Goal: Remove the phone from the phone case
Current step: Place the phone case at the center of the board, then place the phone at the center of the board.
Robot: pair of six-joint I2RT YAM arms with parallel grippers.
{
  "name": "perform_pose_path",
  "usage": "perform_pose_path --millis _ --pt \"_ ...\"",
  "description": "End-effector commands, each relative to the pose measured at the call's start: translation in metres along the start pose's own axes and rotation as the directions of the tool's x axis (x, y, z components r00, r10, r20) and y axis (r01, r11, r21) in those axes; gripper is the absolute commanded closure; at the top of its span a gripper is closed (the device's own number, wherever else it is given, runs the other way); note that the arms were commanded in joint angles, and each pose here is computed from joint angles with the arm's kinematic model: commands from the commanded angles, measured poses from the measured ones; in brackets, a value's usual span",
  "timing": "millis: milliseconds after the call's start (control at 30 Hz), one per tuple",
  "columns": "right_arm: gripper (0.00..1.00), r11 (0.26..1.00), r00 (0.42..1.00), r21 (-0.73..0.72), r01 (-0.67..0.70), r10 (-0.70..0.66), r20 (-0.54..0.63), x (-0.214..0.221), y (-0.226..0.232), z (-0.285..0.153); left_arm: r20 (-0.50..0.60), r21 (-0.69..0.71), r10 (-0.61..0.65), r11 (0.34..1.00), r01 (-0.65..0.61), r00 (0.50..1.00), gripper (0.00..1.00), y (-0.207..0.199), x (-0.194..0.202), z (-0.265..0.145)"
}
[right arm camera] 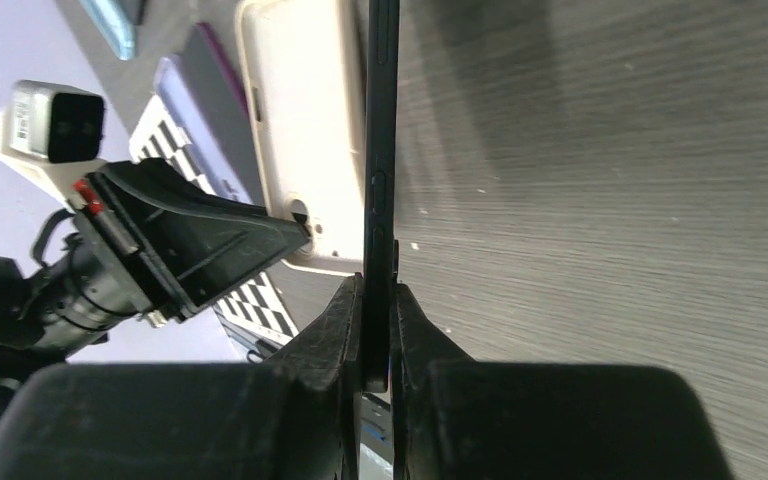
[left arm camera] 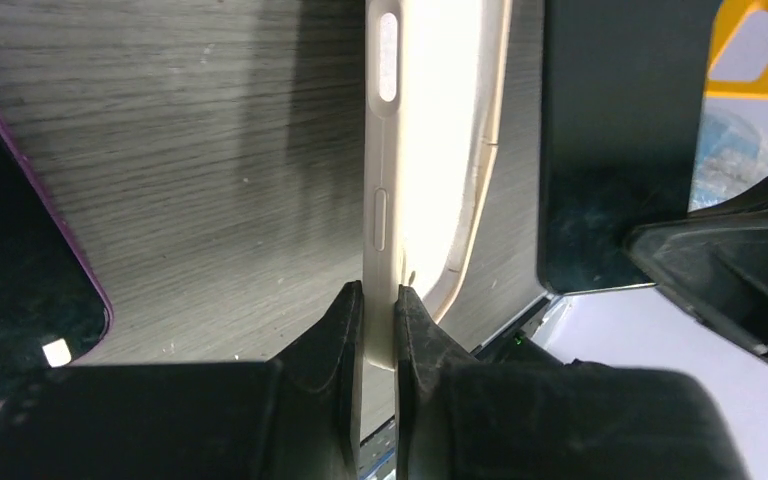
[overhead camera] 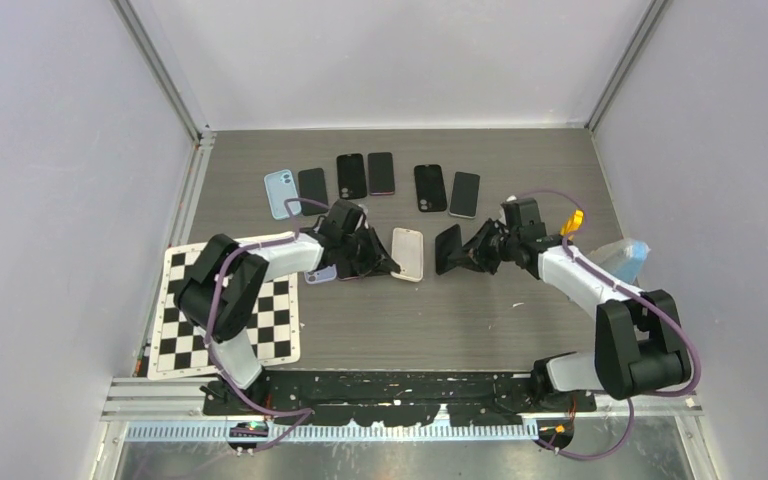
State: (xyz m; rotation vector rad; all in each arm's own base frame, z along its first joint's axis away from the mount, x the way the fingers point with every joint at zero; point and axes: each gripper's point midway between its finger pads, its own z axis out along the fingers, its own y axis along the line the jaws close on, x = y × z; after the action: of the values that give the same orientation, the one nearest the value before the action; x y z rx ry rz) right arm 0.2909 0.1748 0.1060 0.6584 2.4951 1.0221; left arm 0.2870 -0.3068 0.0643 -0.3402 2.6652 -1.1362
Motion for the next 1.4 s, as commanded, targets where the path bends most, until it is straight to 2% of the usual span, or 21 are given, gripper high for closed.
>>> perform_pose_path --millis 0,200,267,333,467,567,833,867,900,1067,1233,1367 --pt "0.99 0.994 0.998 -0.086 0.064 -0.063 0.020 -0.002 0.008 0.006 0.037 0.044 -0.018 0.999 0.017 0.999 0.97 -0.015 -0.009 0.008" --pt "0.99 0.996 0.996 -0.046 0.081 -0.083 -0.031 0.013 -0.019 0.019 -0.070 -0.050 -0.006 0.999 0.002 0.998 0.60 -0.003 0.012 0.021" --pt "0.99 0.992 0.991 -0.078 0.095 -0.101 -0.083 0.022 -0.021 0.023 -0.086 -0.061 -0.007 0.998 0.002 0.996 0.48 -0.001 0.014 0.023" --pt "0.98 0.994 0.986 -0.051 0.094 -0.100 -0.134 0.029 -0.031 0.029 -0.098 -0.084 -0.003 0.996 -0.005 0.995 0.39 0.001 0.016 0.022" --pt "0.95 0.998 0.977 0.019 0.067 -0.062 -0.204 0.041 -0.056 0.040 -0.112 -0.210 0.023 0.977 -0.046 0.993 0.34 0.013 0.015 0.015" --pt "0.89 0.994 0.981 0.077 0.080 -0.065 -0.185 0.039 -0.068 0.040 -0.104 -0.259 0.060 0.962 -0.086 0.993 0.33 0.015 0.012 0.009" --pt "0.66 0.950 0.978 0.254 0.184 -0.151 -0.147 0.024 -0.095 0.028 -0.049 -0.258 0.138 0.955 -0.146 0.989 0.28 -0.002 0.000 -0.007" --pt "0.63 0.946 0.976 0.262 0.192 -0.155 -0.154 0.024 -0.097 0.027 -0.041 -0.268 0.150 0.951 -0.156 0.988 0.06 -0.003 -0.003 -0.010" --pt "0.60 0.946 0.974 0.259 0.197 -0.159 -0.161 0.025 -0.097 0.027 -0.036 -0.275 0.164 0.947 -0.168 0.986 0.01 -0.005 -0.005 -0.015" --pt "0.42 0.933 0.967 0.272 0.237 -0.199 -0.160 0.019 -0.092 0.018 -0.009 -0.291 0.246 0.927 -0.238 0.969 0.00 -0.022 -0.014 -0.043" --pt "0.31 0.913 0.963 0.305 0.271 -0.253 -0.098 0.001 -0.077 0.002 0.055 -0.255 0.322 0.920 -0.298 0.945 0.00 -0.046 -0.021 -0.074" --pt "0.21 0.903 0.951 0.314 0.292 -0.308 0.000 -0.017 -0.056 -0.022 0.129 -0.307 0.380 0.894 -0.327 0.916 0.00 -0.053 -0.030 -0.111"
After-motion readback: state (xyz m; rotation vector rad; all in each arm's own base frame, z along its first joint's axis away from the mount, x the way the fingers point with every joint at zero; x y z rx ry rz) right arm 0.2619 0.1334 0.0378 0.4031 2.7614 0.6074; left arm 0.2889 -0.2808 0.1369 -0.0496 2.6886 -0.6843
